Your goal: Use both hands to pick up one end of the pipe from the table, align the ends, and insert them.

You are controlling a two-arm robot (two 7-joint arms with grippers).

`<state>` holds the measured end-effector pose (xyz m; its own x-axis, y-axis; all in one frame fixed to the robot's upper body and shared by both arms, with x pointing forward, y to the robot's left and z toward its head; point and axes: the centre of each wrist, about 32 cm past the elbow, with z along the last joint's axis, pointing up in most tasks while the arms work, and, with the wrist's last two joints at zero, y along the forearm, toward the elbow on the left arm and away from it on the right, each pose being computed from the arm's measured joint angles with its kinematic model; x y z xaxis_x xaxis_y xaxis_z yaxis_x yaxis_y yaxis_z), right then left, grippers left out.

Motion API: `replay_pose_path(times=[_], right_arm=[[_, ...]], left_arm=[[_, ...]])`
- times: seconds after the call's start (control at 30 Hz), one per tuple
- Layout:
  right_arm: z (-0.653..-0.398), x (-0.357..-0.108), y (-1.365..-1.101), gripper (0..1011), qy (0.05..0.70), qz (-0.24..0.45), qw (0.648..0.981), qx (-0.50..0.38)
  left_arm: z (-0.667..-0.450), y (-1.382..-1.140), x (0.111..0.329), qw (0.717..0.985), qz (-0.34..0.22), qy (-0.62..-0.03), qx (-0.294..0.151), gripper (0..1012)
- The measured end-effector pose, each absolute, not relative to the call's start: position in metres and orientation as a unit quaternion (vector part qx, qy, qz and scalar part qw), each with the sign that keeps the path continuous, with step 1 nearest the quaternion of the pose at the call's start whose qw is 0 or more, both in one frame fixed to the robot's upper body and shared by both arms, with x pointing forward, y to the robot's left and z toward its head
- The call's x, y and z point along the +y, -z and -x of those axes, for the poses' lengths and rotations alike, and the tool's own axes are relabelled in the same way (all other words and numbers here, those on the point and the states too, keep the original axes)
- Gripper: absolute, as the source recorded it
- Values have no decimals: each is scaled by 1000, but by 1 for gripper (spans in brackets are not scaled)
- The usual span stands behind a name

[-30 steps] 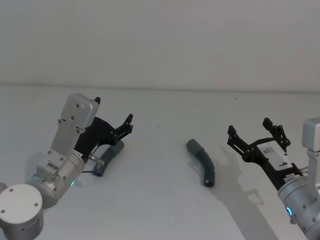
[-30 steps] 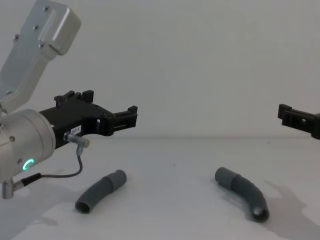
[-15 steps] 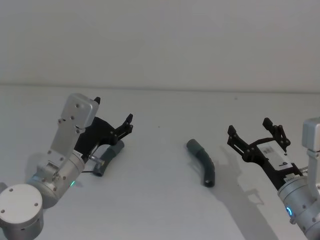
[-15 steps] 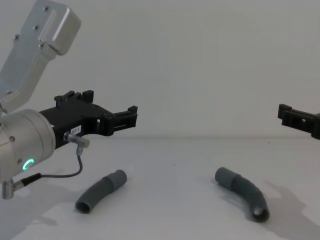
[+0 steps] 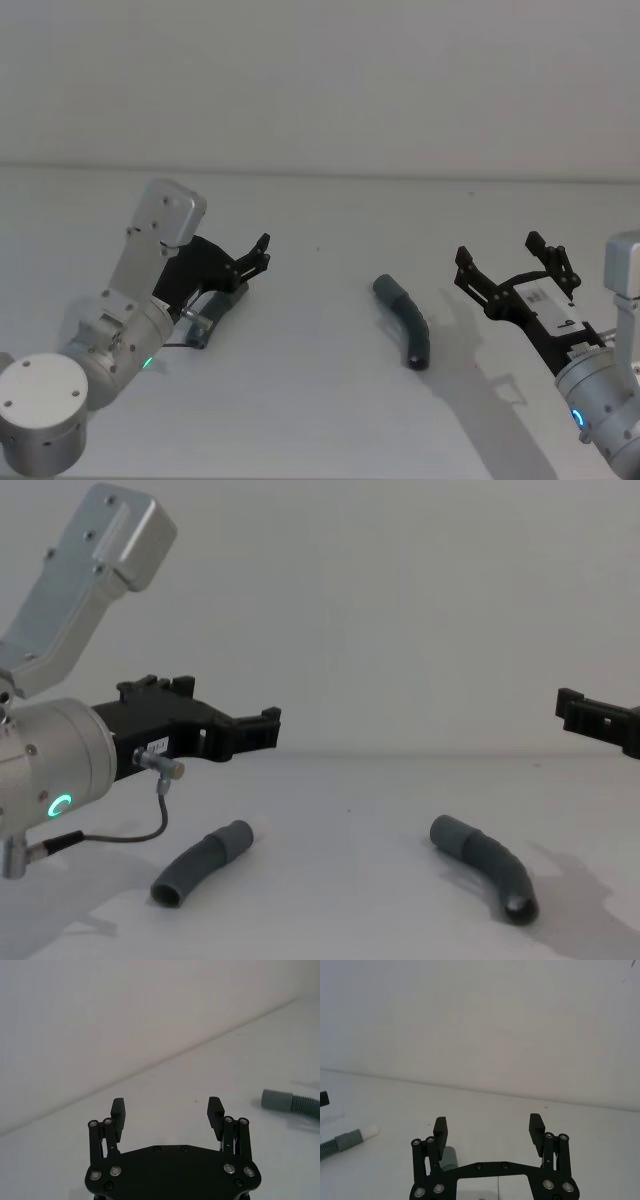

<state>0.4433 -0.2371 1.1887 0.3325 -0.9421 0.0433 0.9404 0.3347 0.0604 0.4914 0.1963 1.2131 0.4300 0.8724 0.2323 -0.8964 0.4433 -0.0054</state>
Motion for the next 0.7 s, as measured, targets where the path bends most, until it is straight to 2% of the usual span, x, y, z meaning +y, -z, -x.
replay_pose_path(times=[0.7], right_arm=[[-443,-237,-1189,1001,577,-12,816,-35]], left_arm=[[-495,-1232,212,842,-172,-512,-19,1000]])
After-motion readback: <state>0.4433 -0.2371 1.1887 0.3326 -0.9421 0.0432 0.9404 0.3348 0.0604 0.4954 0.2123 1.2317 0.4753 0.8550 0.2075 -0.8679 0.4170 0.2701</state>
